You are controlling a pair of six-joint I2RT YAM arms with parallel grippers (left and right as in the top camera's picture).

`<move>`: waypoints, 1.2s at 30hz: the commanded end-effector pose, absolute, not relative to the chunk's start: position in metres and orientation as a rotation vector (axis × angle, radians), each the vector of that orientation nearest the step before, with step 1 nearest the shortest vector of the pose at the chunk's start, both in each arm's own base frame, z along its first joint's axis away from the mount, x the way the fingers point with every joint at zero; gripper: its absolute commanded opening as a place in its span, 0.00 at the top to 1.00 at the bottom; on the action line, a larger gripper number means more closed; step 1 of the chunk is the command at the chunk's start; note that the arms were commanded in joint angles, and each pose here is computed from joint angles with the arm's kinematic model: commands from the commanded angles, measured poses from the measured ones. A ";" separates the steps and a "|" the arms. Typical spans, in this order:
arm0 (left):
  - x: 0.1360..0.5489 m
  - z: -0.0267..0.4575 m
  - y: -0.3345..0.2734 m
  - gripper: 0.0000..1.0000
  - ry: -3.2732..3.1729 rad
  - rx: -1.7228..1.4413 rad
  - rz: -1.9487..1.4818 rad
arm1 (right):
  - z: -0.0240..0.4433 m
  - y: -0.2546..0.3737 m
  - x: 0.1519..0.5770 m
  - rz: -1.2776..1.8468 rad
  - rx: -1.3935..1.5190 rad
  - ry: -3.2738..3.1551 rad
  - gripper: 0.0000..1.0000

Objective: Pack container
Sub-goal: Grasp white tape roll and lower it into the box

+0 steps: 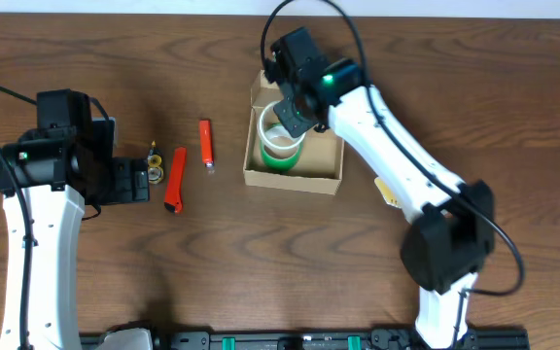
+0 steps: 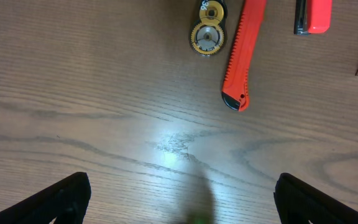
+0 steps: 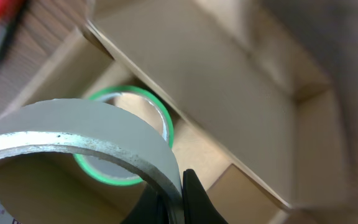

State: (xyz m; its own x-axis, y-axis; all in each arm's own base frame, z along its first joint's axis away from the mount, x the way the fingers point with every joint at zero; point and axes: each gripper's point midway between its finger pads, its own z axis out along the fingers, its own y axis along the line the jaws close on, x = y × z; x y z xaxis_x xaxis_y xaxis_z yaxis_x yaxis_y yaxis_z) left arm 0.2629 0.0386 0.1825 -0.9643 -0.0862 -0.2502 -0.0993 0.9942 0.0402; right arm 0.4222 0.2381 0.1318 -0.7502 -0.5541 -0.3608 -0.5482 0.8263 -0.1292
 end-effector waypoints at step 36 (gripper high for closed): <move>0.266 0.187 0.041 0.05 2.876 -0.162 0.076 | 0.095 0.259 0.431 -0.018 -0.900 2.686 0.58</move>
